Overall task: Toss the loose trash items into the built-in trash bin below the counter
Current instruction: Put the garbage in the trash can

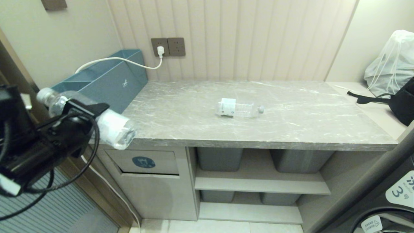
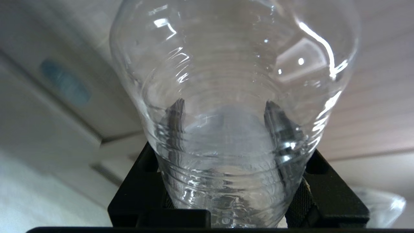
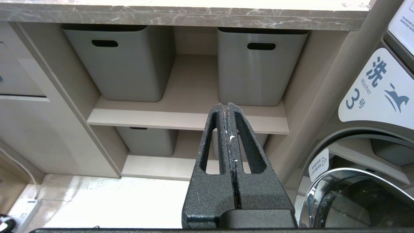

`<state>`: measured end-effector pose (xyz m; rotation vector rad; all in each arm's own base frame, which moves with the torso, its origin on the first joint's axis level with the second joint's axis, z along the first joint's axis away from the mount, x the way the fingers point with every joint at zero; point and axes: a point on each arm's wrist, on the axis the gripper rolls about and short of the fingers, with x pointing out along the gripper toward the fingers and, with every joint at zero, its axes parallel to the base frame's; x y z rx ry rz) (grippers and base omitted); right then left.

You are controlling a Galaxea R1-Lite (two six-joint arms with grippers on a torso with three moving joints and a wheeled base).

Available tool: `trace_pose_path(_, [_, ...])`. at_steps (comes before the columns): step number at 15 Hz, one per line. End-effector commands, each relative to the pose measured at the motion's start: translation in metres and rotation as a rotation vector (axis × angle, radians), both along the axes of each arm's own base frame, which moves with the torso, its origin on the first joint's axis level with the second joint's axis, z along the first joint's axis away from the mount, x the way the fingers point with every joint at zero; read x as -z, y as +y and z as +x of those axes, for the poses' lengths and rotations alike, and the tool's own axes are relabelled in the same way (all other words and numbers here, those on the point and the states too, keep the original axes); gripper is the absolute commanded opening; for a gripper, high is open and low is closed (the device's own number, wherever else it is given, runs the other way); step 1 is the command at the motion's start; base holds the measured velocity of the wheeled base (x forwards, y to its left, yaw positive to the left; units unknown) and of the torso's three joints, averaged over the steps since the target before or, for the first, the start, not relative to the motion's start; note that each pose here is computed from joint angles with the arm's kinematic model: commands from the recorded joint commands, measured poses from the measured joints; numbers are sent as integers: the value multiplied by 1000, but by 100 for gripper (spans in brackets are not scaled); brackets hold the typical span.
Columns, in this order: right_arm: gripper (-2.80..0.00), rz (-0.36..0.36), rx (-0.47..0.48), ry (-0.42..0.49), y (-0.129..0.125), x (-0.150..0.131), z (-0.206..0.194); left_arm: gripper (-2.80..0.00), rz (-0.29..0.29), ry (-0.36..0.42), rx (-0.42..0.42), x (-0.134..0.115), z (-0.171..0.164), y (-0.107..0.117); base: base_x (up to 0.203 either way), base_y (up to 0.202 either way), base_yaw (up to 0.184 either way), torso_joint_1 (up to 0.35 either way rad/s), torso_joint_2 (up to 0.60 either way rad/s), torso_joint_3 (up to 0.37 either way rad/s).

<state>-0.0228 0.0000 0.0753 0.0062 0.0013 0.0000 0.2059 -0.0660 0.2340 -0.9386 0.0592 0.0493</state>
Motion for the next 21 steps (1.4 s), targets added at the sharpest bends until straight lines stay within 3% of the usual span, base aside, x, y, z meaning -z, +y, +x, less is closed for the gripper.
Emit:
trace_pose_path(1, [-280,0,0,0,0,0,0,-280,-139,-20,-32,3,-38,14,0,0,0,0,0,0])
trace_pose_path(4, [-280,0,0,0,0,0,0,-280,-222,42,-122,26,-49,22,0,0,0,0,0,0])
trace_pose_path(6, [-280,0,0,-1,0,0,0,-280,-248,55,-152,32,-49,25,0,0,0,0,0,0])
trace_pose_path(11, [-280,0,0,-1,0,0,0,-280,-221,122,-184,57,-64,33,0,0,0,-16,31,21])
trace_pose_path(16, [-280,-2,0,-2,0,0,0,-280,-196,208,-192,82,-73,38,0,0,0,-211,460,253])
trace_pose_path(19, [-280,-3,0,-3,0,-1,0,-280,-202,246,-150,89,-73,37,0,0,0,-237,530,293])
trace_pose_path(21, [-280,-3,0,-3,0,-1,0,-280,-236,277,-159,94,-66,35,0,0,0,-224,512,286])
